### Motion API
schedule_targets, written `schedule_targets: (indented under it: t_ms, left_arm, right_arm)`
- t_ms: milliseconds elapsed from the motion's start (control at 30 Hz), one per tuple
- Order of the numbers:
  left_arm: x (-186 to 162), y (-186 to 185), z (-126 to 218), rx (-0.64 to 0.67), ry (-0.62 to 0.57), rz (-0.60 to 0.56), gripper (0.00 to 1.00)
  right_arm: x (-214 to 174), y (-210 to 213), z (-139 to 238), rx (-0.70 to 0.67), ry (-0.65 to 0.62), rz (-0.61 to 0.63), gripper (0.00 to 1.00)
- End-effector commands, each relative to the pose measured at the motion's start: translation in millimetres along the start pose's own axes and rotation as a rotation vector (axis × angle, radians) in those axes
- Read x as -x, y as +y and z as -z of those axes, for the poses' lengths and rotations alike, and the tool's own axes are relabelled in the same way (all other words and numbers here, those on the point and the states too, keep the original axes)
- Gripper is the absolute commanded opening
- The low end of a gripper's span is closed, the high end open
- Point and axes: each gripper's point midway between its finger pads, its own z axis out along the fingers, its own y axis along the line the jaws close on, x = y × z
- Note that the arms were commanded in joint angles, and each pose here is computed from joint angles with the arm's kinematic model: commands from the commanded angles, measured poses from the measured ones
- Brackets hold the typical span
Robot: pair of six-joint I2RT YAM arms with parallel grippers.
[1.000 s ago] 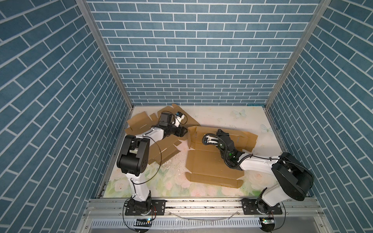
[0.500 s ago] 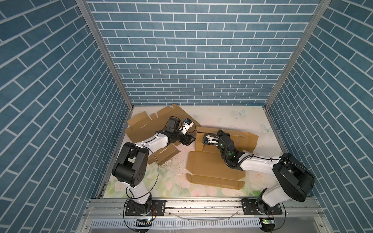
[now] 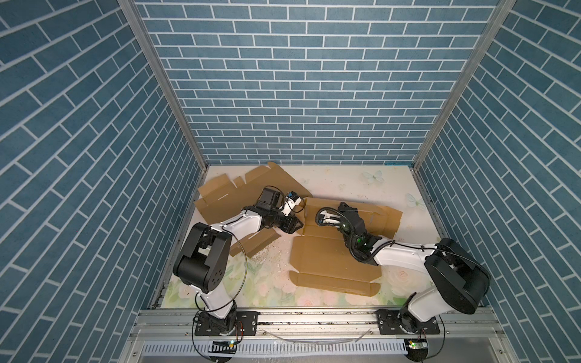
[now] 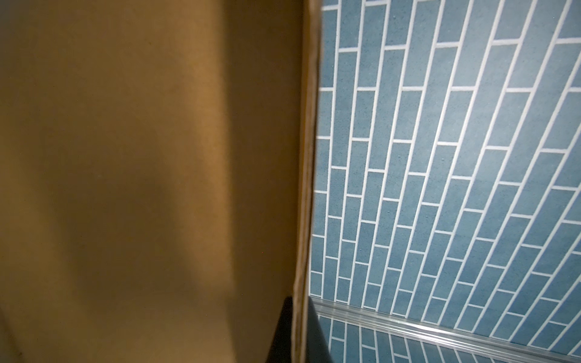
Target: Fold the paper box
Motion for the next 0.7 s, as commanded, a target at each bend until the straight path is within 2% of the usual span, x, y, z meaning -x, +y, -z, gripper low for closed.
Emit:
schedule_targets:
  t_ms: [0,133,233,333,400,533,667]
  left_arm:
    - [5,-2,3,-0.019,0.010,-0.032,0.64]
    - [25,-2,3,-0.025,-0.048,-0.062,0.59]
    - [29,-5,21,-0.033,-0.083,-0.078,0.63]
    - [35,16,53,-0.011,-0.178,-0.031,0.66]
    - [38,29,63,0.007,-0.183,-0.022,0.66]
    - [41,44,55,-0.009,-0.121,-0.011,0.65]
    - [47,31,45,-0.103,-0.151,-0.045,0.67]
  right_arm:
    - [6,5,-1,0.027,-0.018,0.008,0.00]
    - [5,3,-1,0.026,-0.019,0.006,0.00]
    - [4,4,0,0.031,-0.018,0.007,0.00]
    - [3,5,2,0.040,-0.020,0.000,0.00]
    - [2,7,3,0.046,-0.021,-0.003,0.00]
    - [3,5,2,0.042,-0.024,-0.007,0.00]
    - [2,3,1,0.038,-0.018,-0.006,0.00]
